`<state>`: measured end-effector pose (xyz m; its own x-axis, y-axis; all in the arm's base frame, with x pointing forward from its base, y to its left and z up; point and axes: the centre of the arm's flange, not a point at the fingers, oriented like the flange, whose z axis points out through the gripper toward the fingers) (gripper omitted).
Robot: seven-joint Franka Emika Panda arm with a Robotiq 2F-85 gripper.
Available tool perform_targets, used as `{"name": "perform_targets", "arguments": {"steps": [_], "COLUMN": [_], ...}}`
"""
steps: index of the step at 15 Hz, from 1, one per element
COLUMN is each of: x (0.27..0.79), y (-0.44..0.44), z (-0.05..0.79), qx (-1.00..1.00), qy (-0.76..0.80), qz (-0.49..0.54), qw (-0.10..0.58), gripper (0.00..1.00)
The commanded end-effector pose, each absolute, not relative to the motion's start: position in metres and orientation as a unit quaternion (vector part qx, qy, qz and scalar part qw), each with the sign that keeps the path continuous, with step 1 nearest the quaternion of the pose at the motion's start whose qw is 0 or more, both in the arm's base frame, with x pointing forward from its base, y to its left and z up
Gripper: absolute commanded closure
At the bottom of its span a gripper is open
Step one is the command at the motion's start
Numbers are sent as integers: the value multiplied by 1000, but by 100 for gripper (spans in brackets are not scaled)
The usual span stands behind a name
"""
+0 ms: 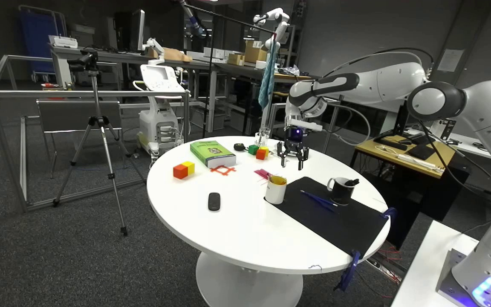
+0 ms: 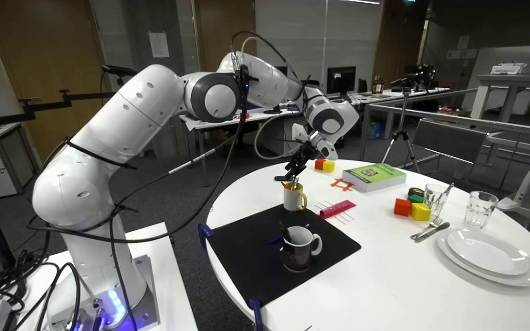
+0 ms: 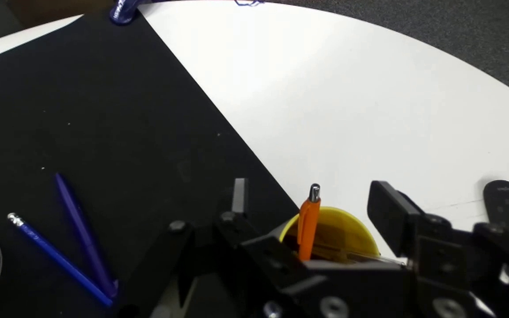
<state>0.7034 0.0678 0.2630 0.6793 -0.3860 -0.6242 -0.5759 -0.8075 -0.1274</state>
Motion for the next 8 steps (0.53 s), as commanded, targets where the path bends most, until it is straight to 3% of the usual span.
{"name": "perform_targets", "arguments": {"steps": [1,8], "x": [699,678], "y": [62,44], "z": [281,319], "qx": [-912,-943], "qy": [245,155], "qz": [282,230], "qw": [172,181], "gripper": [0,0]}}
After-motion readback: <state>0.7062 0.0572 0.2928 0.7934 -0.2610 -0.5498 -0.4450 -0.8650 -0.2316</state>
